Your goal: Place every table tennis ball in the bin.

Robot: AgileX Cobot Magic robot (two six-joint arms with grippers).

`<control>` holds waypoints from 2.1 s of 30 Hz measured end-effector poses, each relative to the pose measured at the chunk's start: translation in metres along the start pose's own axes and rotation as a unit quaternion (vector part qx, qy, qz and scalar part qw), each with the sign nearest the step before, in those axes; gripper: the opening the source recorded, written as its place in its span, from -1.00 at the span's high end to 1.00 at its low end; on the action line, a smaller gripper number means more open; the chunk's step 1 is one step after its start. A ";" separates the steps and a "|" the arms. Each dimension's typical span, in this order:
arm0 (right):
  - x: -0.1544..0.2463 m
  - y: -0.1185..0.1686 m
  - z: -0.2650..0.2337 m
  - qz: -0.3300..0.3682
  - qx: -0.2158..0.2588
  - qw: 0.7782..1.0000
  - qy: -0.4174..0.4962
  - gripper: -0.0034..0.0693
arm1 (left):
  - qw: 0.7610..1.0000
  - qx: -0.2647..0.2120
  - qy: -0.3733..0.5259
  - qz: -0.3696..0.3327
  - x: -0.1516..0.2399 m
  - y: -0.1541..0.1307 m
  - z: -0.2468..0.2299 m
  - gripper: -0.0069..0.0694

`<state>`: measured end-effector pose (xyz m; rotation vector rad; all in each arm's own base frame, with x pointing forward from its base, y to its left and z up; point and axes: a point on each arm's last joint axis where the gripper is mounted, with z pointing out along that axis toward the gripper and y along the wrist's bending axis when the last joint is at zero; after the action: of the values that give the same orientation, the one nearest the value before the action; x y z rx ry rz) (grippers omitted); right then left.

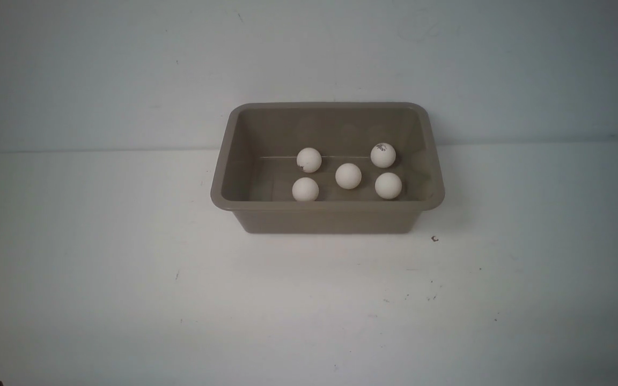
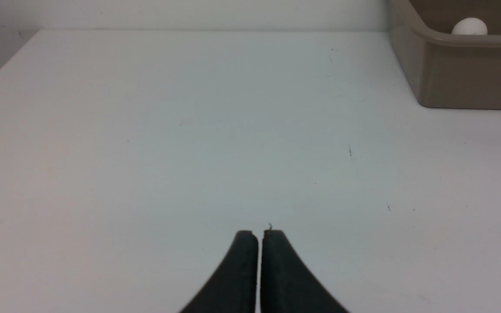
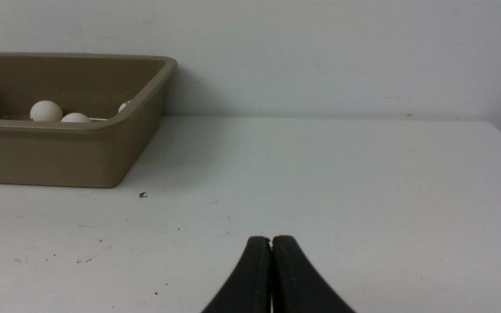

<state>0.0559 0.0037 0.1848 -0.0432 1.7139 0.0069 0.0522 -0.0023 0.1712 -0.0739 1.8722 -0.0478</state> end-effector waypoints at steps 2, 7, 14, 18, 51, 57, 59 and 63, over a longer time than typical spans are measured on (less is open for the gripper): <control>0.000 0.000 0.000 -0.001 -0.001 1.000 0.002 0.93 | 1.000 0.000 0.000 0.000 0.000 0.000 0.000 0.83; 0.002 0.001 0.000 0.000 -0.004 1.000 0.011 0.93 | 1.000 0.000 0.000 0.000 0.000 0.000 0.000 0.83; 0.003 0.001 0.000 0.000 -0.006 1.000 0.019 0.93 | 1.000 0.000 0.000 0.000 0.000 0.000 0.000 0.83; 0.004 0.001 0.000 0.000 -0.007 1.000 0.021 0.93 | 1.000 0.000 0.000 0.000 0.000 0.000 0.000 0.83; 0.004 0.001 0.000 0.000 -0.007 1.000 0.021 0.93 | 1.000 0.000 0.000 0.001 0.000 0.000 0.000 0.83; 0.004 0.001 0.000 0.000 -0.007 1.000 0.021 0.93 | 1.000 0.000 0.000 0.001 0.000 0.000 0.000 0.83; 0.004 0.001 0.000 0.000 -0.007 1.000 0.021 0.93 | 1.000 0.000 0.000 0.001 0.000 0.000 0.000 0.83; 0.004 0.001 0.000 0.000 -0.007 1.000 0.021 0.93 | 1.000 0.000 0.000 0.001 0.000 0.000 0.000 0.83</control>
<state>0.0550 0.0048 0.1811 -0.0543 1.7567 0.0176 0.0522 -0.0022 0.1712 -0.0727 1.8724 -0.0460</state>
